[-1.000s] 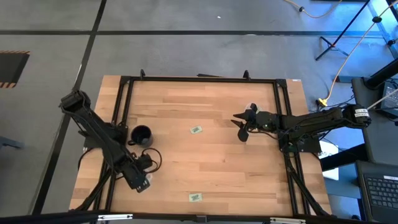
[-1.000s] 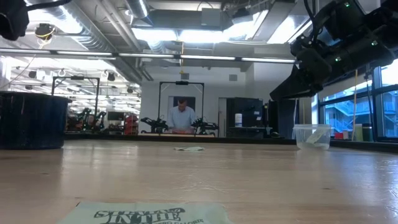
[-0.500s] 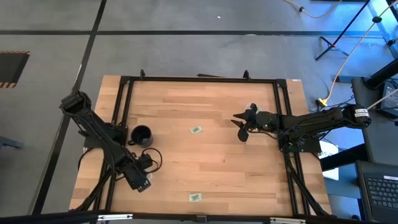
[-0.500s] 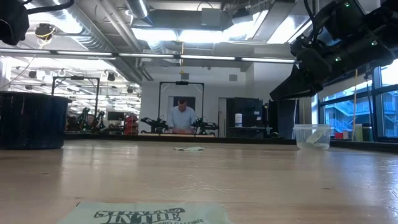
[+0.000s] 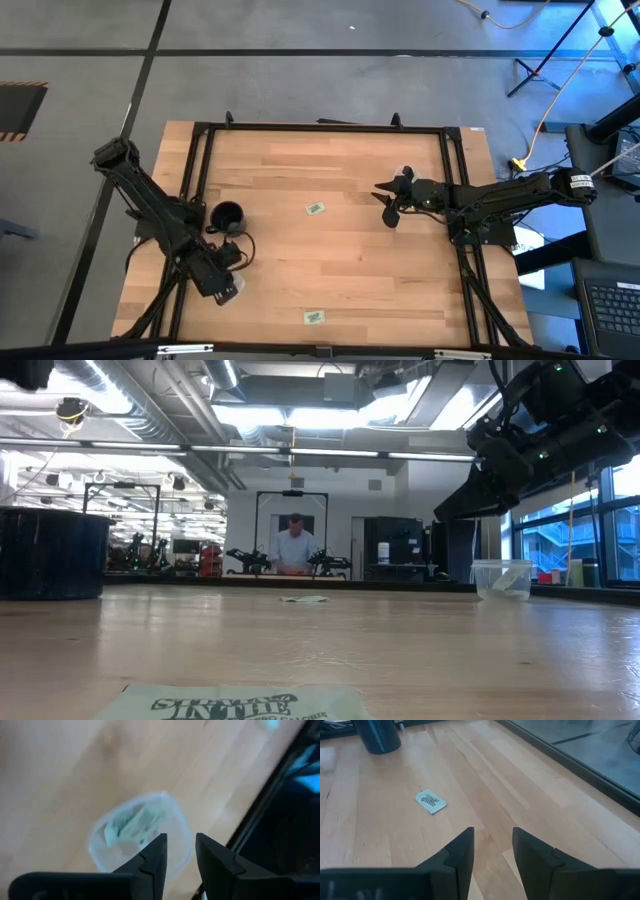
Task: Pick and place items into bin
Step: Put the light green stevia packet into the bottom transparent bin
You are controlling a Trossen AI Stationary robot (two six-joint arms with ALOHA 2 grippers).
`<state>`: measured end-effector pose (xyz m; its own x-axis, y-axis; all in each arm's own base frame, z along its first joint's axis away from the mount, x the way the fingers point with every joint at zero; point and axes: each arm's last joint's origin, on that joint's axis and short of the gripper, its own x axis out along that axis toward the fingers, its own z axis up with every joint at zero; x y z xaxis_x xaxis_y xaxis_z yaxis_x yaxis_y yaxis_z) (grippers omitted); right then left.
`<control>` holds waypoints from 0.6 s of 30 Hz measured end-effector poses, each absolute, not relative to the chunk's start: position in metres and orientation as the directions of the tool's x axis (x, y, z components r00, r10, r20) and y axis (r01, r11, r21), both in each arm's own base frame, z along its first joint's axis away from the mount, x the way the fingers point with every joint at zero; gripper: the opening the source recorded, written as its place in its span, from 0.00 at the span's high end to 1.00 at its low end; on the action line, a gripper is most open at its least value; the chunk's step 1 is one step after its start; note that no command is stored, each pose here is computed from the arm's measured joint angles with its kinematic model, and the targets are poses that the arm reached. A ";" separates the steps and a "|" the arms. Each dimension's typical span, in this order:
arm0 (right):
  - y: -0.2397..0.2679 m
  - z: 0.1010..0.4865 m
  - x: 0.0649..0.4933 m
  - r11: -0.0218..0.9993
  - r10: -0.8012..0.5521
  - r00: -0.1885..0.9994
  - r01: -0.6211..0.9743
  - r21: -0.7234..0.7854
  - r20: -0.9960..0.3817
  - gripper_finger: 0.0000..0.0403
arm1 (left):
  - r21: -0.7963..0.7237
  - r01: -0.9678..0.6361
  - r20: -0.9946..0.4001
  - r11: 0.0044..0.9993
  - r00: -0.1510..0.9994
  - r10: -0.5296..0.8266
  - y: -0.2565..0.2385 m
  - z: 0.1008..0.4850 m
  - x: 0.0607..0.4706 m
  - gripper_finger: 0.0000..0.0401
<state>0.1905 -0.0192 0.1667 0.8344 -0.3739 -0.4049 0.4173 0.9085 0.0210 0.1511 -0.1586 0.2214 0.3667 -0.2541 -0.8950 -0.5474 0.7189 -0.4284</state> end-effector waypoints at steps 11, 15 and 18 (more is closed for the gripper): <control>-0.019 0.167 0.191 0.908 -0.374 0.837 0.417 0.024 -0.398 0.66 | -0.312 -0.341 -0.735 0.887 0.678 0.001 -0.110 0.256 0.161 0.77; -0.019 0.168 0.191 0.909 -0.374 0.842 0.417 0.028 -0.387 0.66 | -0.226 -0.378 -0.748 0.898 0.658 0.089 -0.084 0.254 0.178 0.78; -0.019 0.168 0.191 0.909 -0.374 0.842 0.417 0.028 -0.388 0.66 | -0.099 -0.357 -0.766 0.929 0.623 0.158 -0.064 0.249 0.190 0.78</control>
